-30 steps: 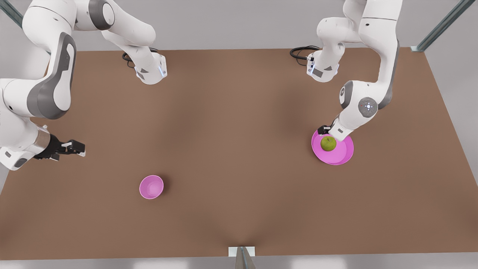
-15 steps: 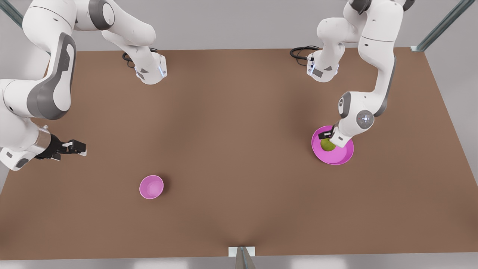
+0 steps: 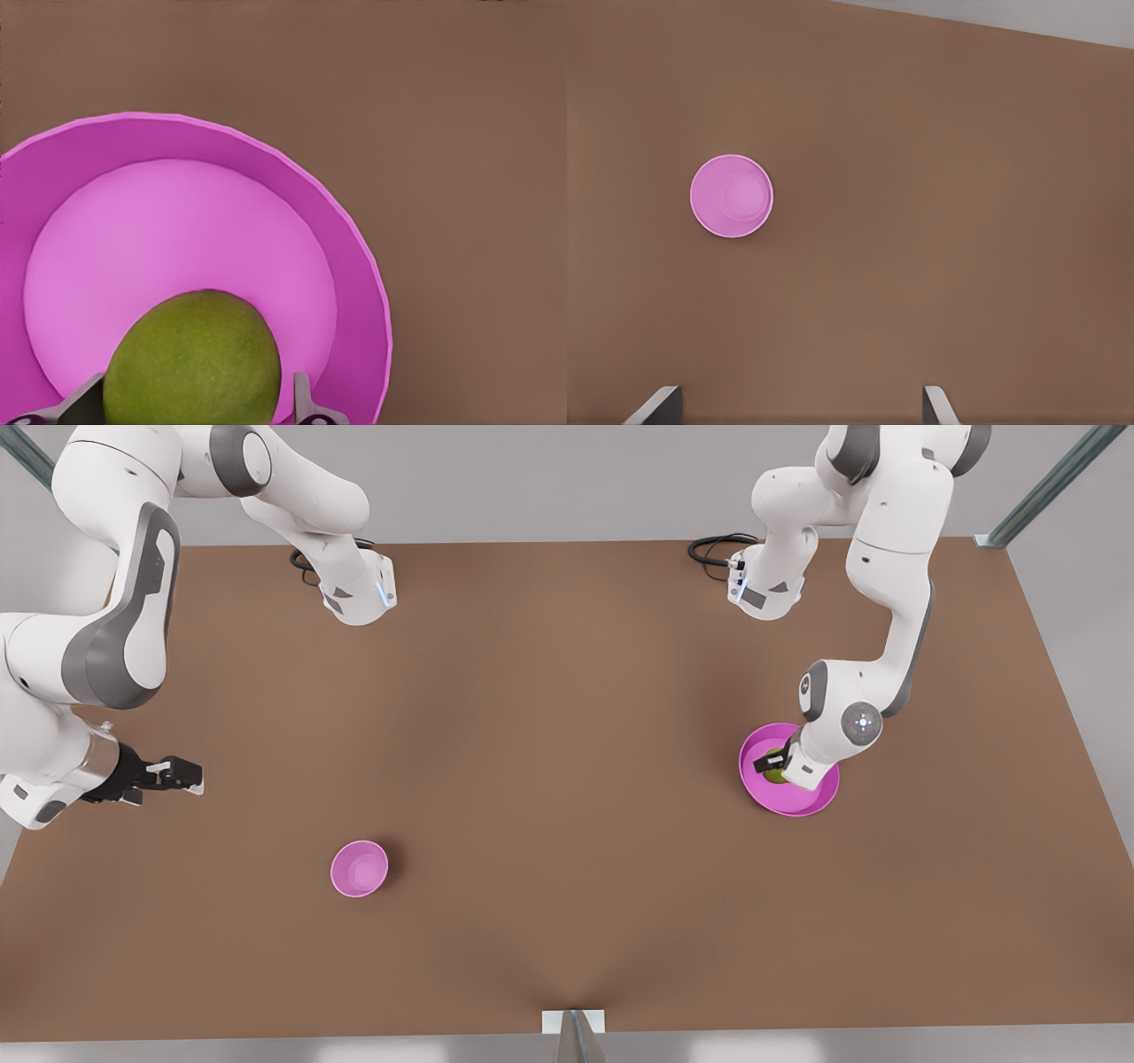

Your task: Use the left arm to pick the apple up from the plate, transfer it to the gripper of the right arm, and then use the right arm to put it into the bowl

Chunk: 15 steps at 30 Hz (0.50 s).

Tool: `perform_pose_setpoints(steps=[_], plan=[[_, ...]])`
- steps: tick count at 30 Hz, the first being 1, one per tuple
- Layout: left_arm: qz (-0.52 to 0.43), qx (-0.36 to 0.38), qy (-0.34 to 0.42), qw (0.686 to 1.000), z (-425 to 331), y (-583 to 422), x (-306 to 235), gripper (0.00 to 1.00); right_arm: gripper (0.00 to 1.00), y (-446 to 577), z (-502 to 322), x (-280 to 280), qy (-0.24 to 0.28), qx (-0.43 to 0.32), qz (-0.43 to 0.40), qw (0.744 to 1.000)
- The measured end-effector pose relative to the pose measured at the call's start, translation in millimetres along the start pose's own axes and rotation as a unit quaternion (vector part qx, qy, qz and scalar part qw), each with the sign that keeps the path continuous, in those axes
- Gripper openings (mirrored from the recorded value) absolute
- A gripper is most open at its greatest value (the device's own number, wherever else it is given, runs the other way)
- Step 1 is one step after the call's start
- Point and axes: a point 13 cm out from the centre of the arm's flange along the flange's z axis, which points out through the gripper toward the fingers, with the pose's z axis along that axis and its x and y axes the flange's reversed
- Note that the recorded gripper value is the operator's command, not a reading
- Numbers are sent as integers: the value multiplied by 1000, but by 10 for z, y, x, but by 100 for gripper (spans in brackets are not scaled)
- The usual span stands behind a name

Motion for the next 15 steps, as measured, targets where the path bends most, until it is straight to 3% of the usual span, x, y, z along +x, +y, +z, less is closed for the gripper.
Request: perform_pose_setpoints(steps=[10, 15], plan=[[-5, -2, 3, 1000, 124, -12, -29, 100, 100, 9, -1, -3, 0, 0, -1, 1000], [-8, -3, 5, 1000, 154, 1, -20, 83, 100, 8, -2, -3, 0, 0, -2, 1000]])
